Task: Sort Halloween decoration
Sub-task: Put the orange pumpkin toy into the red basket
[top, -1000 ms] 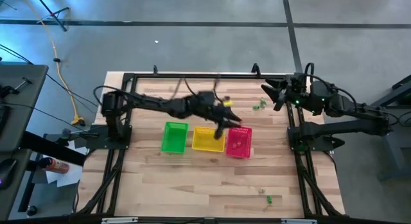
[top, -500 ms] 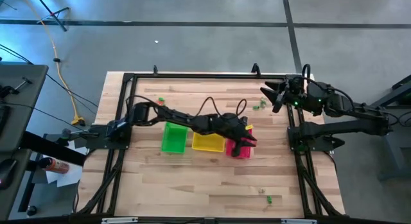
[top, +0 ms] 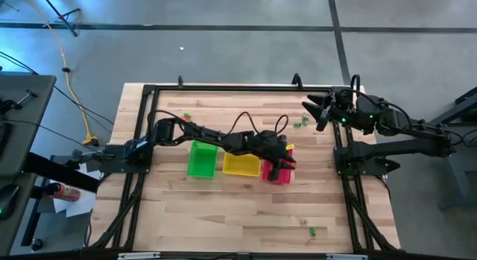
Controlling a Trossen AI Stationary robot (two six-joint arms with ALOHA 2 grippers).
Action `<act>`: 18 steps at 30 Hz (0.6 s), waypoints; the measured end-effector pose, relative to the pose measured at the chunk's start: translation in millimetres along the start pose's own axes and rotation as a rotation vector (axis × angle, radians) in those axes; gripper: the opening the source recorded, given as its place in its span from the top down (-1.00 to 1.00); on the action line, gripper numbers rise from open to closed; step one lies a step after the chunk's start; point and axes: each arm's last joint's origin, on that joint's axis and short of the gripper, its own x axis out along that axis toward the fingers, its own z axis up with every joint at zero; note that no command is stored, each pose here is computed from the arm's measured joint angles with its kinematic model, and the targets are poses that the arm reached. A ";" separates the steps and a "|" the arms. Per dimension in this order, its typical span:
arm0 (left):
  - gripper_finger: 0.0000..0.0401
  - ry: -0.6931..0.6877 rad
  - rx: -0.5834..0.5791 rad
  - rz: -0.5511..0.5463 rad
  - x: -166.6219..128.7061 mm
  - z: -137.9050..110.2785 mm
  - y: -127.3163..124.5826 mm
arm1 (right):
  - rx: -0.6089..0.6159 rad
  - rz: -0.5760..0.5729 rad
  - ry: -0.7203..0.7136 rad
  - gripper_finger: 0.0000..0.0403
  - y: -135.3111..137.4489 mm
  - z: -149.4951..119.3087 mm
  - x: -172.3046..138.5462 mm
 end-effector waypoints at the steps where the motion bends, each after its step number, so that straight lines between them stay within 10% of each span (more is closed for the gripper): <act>1: 0.59 0.000 0.000 0.000 0.0 0.0 0.0 | -0.002 0.000 0.000 -0.06 0.0 0.0 0.0; 18: 0.59 0.231 -0.024 0.027 -26.9 0.5 17.5 | -0.009 -0.006 -0.003 -0.06 -0.2 0.1 0.0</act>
